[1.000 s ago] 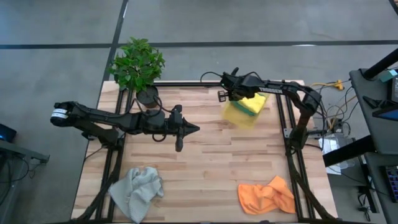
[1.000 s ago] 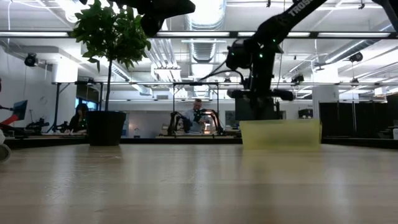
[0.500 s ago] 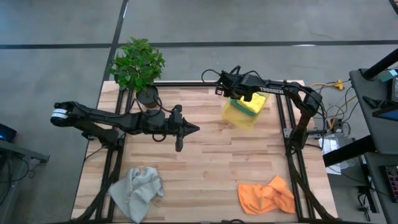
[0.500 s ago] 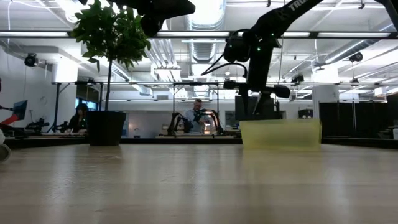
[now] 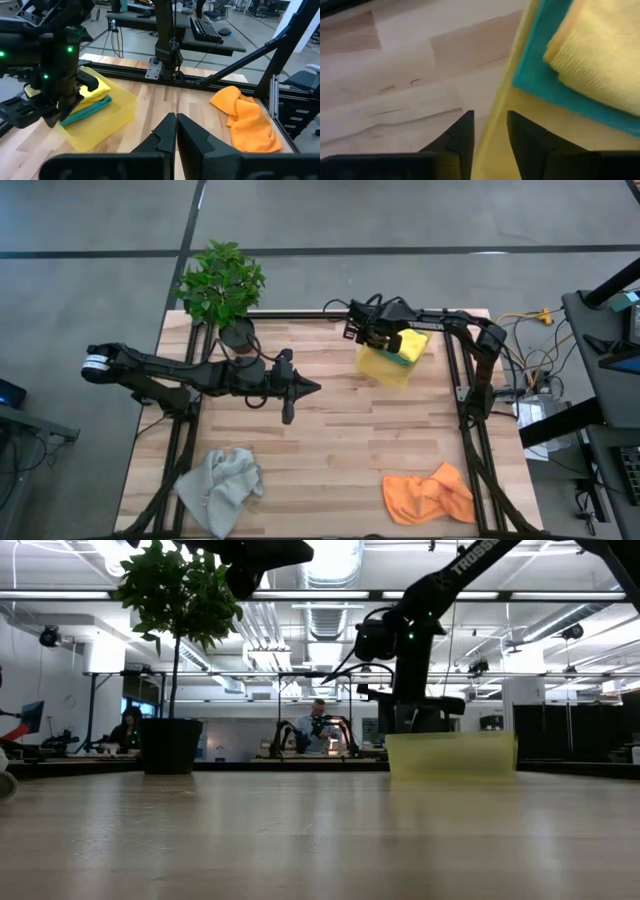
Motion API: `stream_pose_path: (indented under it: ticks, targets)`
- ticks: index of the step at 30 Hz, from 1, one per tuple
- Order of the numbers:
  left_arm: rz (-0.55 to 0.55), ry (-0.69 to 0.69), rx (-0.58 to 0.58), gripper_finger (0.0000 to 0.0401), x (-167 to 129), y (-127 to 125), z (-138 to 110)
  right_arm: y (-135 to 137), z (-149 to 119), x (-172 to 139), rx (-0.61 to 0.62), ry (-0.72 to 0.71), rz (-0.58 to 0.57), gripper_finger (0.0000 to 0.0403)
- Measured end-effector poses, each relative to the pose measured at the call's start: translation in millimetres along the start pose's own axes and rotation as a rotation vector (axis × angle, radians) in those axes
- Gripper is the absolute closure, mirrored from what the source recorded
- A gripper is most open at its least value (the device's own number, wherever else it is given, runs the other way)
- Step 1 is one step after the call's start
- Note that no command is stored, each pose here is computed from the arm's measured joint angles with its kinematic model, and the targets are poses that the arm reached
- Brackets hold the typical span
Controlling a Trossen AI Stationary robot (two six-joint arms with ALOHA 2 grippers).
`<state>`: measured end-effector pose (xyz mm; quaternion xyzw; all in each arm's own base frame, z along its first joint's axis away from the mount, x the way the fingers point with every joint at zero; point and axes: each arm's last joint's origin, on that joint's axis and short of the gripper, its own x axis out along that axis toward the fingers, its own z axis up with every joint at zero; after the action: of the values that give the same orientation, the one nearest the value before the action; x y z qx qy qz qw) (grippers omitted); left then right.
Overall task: Fold microfiber towels
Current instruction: Move the yellow bin to the top of the table
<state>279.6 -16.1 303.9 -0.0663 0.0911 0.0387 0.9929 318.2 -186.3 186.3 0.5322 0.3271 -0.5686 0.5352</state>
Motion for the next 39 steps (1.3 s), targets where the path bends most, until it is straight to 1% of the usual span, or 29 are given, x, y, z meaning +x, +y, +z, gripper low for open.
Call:
stream_pose_path:
  ticks: [7, 9, 17, 23, 28, 32, 37, 39]
  targets:
    - [-0.004, 0.001, 0.002, 0.0401, -0.1, -1.0, -0.5, 7.9, -8.6, -3.9, -0.075, 0.002, 0.044, 0.0374]
    - [-0.004, 0.001, 0.002, 0.0401, -0.1, -1.0, -0.5, 11.0, -12.6, -5.3, -0.092, 0.006, 0.063, 0.0387]
    - [-0.003, 0.002, 0.003, 0.0401, -0.1, -0.7, -0.7, 21.2, -30.9, -8.8, -0.140, 0.016, 0.132, 0.0389]
    - [-0.003, 0.003, 0.003, 0.0401, -0.1, -0.7, -0.9, 34.0, -44.3, -10.8, -0.193, 0.018, 0.239, 0.0390]
    - [-0.003, 0.002, 0.003, 0.0401, -0.1, -0.7, -0.8, 40.5, -50.4, -0.6, -0.217, 0.041, 0.233, 0.0390]
    - [-0.003, 0.004, 0.003, 0.0401, -0.1, -0.7, -1.0, 54.6, -53.2, 3.6, -0.243, 0.065, 0.251, 0.0390]
    - [-0.009, 0.005, 0.002, 0.0401, -0.1, -1.0, -1.1, 68.7, -50.8, 0.1, -0.250, 0.054, 0.263, 0.0390]
    - [-0.011, 0.005, 0.002, 0.0401, -0.1, -1.4, -1.1, 69.9, -48.8, -2.2, -0.247, 0.042, 0.259, 0.0390]
